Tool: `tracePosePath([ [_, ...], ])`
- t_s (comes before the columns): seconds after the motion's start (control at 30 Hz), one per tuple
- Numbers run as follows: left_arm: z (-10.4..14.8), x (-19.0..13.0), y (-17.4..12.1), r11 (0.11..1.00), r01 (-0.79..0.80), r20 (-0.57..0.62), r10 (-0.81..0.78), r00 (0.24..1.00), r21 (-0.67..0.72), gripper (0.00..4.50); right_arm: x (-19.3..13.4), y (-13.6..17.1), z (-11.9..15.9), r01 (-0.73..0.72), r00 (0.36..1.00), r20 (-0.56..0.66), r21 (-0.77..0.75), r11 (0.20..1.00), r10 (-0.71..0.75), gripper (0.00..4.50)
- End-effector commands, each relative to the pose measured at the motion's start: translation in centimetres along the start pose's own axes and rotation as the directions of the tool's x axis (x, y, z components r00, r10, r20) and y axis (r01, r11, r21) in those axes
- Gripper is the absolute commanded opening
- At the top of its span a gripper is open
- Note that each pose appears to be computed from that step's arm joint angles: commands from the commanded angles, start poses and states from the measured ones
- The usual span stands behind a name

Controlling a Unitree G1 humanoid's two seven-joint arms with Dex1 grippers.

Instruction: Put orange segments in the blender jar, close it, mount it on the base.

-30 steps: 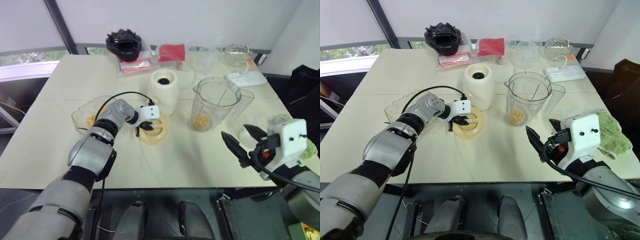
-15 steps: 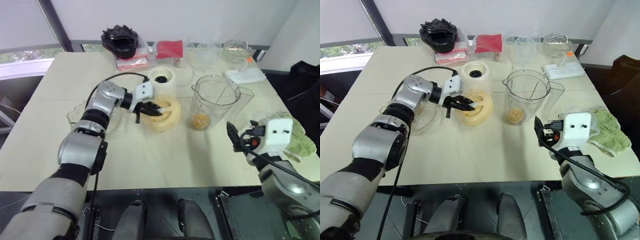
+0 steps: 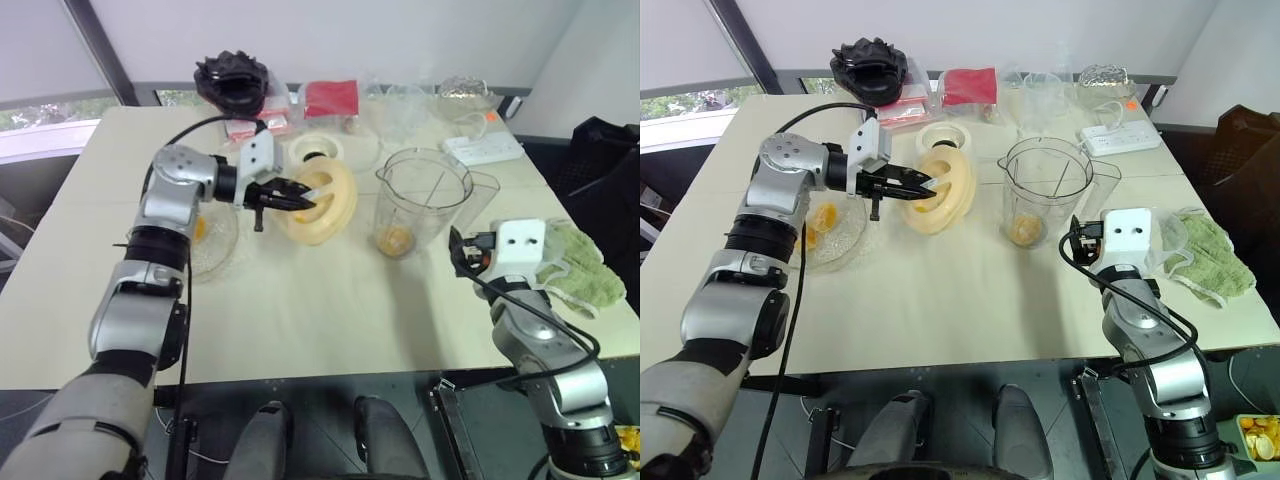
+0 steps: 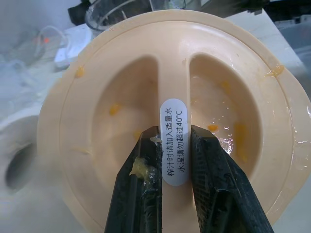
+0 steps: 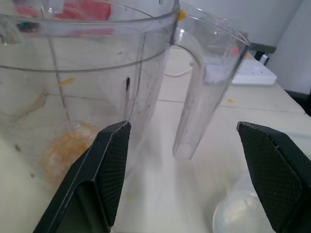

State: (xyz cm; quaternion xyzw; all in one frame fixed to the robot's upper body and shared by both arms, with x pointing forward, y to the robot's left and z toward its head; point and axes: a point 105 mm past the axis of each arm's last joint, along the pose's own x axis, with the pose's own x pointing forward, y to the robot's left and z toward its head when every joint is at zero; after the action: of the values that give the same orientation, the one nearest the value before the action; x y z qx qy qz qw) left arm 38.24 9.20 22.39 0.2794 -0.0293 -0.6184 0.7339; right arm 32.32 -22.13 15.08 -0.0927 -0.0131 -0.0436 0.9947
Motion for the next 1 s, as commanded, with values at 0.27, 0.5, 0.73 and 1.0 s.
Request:
tracePosePath([
  [0.27,2.1,-0.6,-0.1,0.997,-0.04,0.042,0.037,0.998,0.059,0.25,3.1,-1.2,1.4,0.039,0.996,0.081,-0.031,0.999,-0.036,3.61],
  [0.5,2.7,-0.8,-0.1,0.996,-0.05,0.043,0.047,0.998,0.077,0.25,4.1,-1.8,0.8,0.056,0.996,0.069,-0.079,0.995,-0.05,3.61],
  [0.73,3.1,-0.7,-0.1,0.994,-0.05,0.046,0.046,0.998,0.095,0.25,5.2,-2.5,0.4,0.065,0.996,0.063,-0.103,0.993,-0.059,3.61],
  [1.0,3.3,-0.5,-0.1,0.992,-0.05,0.044,0.045,0.998,0.115,0.25,6.7,-2.9,0.3,0.062,0.997,0.061,-0.107,0.992,-0.056,3.61],
])
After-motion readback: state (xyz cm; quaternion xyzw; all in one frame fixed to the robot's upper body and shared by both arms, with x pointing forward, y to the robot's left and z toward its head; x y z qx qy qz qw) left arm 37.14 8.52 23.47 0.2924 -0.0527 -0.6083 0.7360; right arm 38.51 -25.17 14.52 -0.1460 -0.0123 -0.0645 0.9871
